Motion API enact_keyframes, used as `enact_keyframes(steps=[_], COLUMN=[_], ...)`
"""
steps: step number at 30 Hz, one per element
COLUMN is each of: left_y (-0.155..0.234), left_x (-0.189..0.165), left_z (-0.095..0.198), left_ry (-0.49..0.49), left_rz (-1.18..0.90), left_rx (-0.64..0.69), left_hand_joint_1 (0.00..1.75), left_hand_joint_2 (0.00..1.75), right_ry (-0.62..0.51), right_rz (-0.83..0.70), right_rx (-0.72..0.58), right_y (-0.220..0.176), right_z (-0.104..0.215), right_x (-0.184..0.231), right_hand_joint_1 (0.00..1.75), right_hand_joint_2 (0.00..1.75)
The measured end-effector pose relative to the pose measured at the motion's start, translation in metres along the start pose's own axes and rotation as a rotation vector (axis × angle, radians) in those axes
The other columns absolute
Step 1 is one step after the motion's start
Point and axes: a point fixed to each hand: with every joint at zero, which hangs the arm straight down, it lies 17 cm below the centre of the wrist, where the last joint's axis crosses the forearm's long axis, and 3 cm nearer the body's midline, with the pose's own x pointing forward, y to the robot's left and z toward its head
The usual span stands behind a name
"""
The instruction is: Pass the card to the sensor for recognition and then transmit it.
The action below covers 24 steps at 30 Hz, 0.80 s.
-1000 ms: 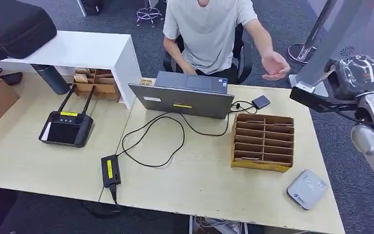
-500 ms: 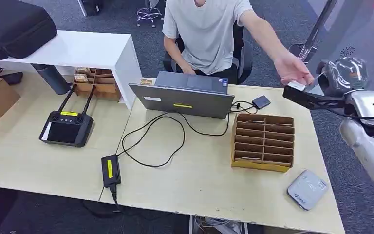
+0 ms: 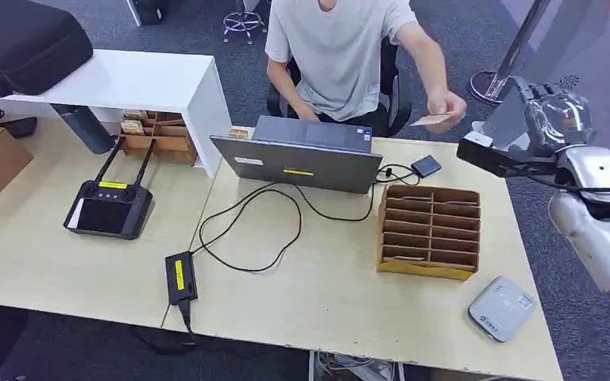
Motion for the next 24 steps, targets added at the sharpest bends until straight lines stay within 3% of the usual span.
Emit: enact_keyframes(steps=[11, 16, 24], left_y=[0.0, 0.001, 0.003], left_x=[-0.001, -0.004, -0.008], left_z=[0.0, 0.001, 0.001], left_ry=[0.003, 0.008, 0.013], left_rz=[-0.001, 0.01, 0.058], left_rx=[0.001, 0.005, 0.015], left_hand_joint_1=[0.0, 0.0, 0.0], left_hand_joint_2=[1.75, 1.75, 1.75], right_ry=[0.002, 0.0, -0.039], right_rz=[-0.006, 0.005, -0.044], right_rx=[0.004, 0.075, 0.046], right_y=[0.0, 0.006, -0.027], right_z=[0.0, 0.005, 0.018], right_x=[0.001, -0.006, -0.004], right_hand_joint_1=[0.0, 0.0, 0.0], right_hand_joint_2=[1.75, 1.75, 1.75])
